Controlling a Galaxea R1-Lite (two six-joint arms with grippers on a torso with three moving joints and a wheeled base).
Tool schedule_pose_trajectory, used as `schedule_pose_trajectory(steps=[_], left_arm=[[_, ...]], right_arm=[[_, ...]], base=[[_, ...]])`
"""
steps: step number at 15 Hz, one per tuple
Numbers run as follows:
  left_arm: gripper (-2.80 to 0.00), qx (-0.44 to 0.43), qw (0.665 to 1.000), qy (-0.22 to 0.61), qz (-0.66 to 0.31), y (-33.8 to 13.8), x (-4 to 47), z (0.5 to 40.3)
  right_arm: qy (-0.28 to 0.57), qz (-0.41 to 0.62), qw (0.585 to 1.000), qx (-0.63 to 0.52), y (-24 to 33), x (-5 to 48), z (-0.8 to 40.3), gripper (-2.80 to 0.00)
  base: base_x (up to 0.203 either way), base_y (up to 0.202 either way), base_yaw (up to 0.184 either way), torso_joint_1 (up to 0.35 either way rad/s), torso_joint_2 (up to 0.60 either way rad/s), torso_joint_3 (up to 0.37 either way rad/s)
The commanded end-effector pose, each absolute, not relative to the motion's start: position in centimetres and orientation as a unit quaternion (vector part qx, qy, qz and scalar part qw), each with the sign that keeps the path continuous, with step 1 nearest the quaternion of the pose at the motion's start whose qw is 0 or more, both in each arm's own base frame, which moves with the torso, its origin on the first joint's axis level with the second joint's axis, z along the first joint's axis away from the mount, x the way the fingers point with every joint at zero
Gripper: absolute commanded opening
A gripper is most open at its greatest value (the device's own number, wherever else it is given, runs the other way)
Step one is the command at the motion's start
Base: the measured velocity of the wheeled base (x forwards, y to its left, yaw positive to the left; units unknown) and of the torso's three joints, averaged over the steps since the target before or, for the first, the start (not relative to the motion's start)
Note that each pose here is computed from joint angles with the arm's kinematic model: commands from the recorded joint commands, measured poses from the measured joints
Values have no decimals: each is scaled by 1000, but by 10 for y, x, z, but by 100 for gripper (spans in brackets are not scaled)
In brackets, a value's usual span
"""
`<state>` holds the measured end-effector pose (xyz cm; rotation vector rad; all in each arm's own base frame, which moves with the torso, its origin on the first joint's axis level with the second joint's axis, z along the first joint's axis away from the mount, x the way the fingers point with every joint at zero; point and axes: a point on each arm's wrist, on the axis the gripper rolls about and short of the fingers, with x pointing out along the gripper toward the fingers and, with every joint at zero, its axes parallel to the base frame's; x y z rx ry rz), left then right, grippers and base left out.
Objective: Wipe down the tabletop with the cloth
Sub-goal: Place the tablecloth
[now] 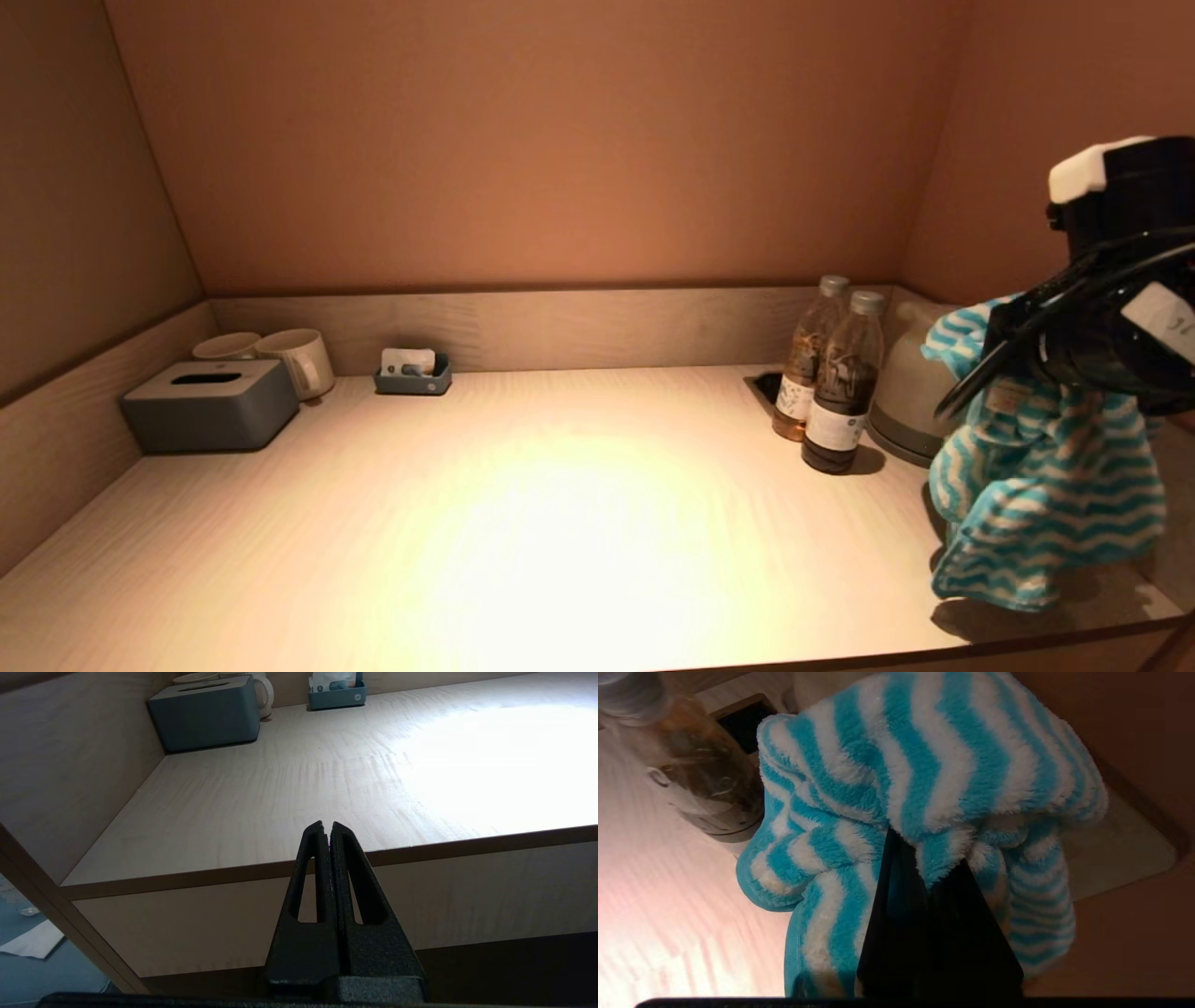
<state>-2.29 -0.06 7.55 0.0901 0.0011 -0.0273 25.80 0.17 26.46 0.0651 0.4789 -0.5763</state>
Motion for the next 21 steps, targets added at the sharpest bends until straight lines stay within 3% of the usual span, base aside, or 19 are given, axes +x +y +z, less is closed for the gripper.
schedule_pose_trajectory(steps=[1, 8, 13, 21], left_arm=[[-280, 45, 999, 0, -14, -1, -23, 76], [-280, 45, 999, 0, -14, -1, -23, 76], [-280, 45, 999, 0, -14, -1, -23, 76], [-280, 45, 999, 0, -14, -1, -23, 76]], right_arm=[[249, -296, 922, 34, -8, 266, 256, -280], [297, -314, 901, 47, -33, 289, 227, -280], [325, -333, 883, 56, -56, 325, 186, -280], [344, -339, 874, 60, -67, 335, 170, -280]], base=[[0, 0, 0, 0, 0, 0], [0, 0, 0, 0, 0, 0], [0, 0, 0, 0, 0, 0], [0, 0, 0, 0, 0, 0]])
